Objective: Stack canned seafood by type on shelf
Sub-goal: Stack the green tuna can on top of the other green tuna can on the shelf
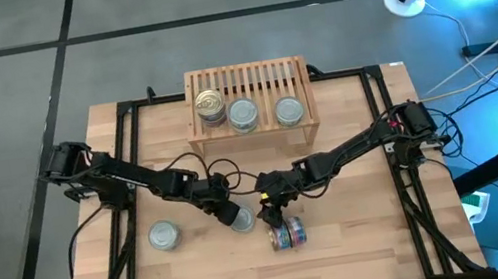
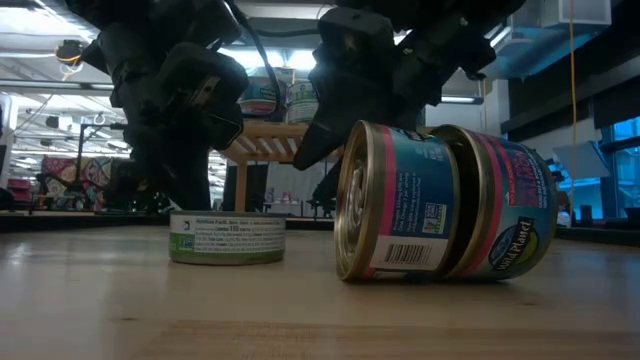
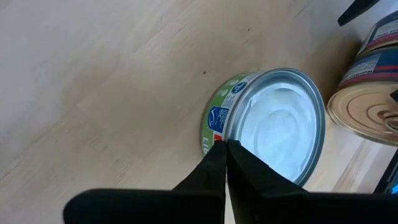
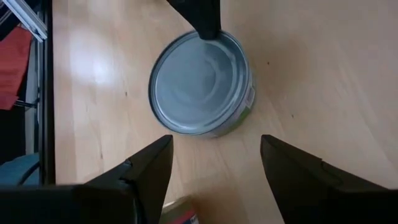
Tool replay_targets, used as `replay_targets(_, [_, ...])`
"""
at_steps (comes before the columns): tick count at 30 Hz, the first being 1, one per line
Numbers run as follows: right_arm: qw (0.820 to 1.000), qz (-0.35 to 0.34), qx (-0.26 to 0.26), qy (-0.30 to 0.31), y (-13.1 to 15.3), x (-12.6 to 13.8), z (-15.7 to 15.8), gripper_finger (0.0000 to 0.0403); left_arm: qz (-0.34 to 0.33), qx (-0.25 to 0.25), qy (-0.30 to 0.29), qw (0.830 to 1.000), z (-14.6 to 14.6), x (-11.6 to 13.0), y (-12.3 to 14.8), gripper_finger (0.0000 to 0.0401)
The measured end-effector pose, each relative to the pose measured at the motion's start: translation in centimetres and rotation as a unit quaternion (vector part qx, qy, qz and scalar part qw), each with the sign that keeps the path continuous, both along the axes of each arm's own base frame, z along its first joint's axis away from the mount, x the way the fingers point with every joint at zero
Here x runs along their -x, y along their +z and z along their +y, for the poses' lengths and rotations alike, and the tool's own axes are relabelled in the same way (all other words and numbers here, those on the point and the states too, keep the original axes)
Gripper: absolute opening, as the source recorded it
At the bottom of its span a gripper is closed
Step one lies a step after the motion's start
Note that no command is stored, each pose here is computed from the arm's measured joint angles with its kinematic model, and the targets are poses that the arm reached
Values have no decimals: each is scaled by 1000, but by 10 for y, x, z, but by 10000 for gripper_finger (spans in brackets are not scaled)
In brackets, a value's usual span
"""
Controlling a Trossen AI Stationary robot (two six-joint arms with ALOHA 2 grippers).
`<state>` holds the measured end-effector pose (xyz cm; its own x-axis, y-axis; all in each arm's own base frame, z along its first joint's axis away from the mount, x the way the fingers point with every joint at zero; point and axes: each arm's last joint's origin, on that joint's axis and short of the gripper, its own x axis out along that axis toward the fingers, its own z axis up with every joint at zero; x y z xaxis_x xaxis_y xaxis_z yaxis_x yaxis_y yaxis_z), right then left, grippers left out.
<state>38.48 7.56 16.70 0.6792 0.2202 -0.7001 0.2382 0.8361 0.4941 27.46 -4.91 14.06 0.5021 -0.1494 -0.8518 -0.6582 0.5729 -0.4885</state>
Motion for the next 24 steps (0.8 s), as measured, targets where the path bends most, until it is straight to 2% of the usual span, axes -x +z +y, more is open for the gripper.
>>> replay_targets(13, [1000, -2, 15, -15, 0, 0, -1, 243, -10, -16, 4, 1000, 1, -1, 0, 0])
replay_targets(24, [997, -11, 60, -45, 0, -1, -4, 243, -32, -33, -8, 999, 1, -4, 1, 0])
